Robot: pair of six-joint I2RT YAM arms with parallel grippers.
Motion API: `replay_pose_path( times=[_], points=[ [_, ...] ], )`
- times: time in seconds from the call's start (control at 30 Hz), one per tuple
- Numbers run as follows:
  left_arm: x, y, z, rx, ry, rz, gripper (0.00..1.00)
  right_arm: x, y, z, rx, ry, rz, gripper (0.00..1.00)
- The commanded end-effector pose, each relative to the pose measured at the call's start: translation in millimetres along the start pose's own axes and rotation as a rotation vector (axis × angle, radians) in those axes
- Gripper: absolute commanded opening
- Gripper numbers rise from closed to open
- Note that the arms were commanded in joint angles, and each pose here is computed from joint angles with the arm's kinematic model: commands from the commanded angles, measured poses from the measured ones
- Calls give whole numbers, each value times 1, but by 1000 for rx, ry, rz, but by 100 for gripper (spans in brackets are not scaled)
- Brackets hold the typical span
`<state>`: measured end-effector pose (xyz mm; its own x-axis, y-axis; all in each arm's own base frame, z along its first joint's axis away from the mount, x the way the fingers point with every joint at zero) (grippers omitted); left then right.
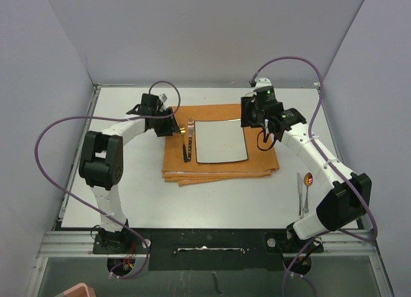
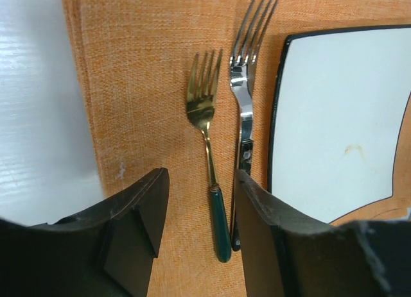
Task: Set the dinner table for one person
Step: Place the fork on the napkin, then adjust the fork on the napkin.
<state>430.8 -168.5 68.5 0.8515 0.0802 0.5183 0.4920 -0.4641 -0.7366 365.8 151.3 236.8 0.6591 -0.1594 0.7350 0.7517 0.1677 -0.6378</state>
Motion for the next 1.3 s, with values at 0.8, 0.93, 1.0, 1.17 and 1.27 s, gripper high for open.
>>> replay_pose_path(
  times=[0.8,0.93,1.0,1.17,1.27],
  points=[
    [-73,-8,-19,297,27,292,18,19,-22,4,42,59,-101,49],
    [-76,-1,-23,280,0,302,17,19,-23,4,41,54,-101,49],
    [-72,1,-28,264,-1,290,18,19,-23,4,39,52,-97,49],
    [-61,-4,-39,238,-8,264,18,19,-21,4,37,50,-94,49],
    [-51,-11,-45,229,-9,238,20,17,-20,3,34,50,-90,50]
  ],
)
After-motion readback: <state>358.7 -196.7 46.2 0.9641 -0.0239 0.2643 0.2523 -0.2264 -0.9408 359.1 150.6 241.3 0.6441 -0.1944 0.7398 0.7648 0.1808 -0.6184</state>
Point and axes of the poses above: each gripper's point midway between its finger pads, its own y axis out along the fingers, its own z axis along the line the jaws close on, x = y × z, the point moved 2 cm from there along -y, back along the fingers, and after that the axes turned 12 degrees about y, right-handed, at the moved point
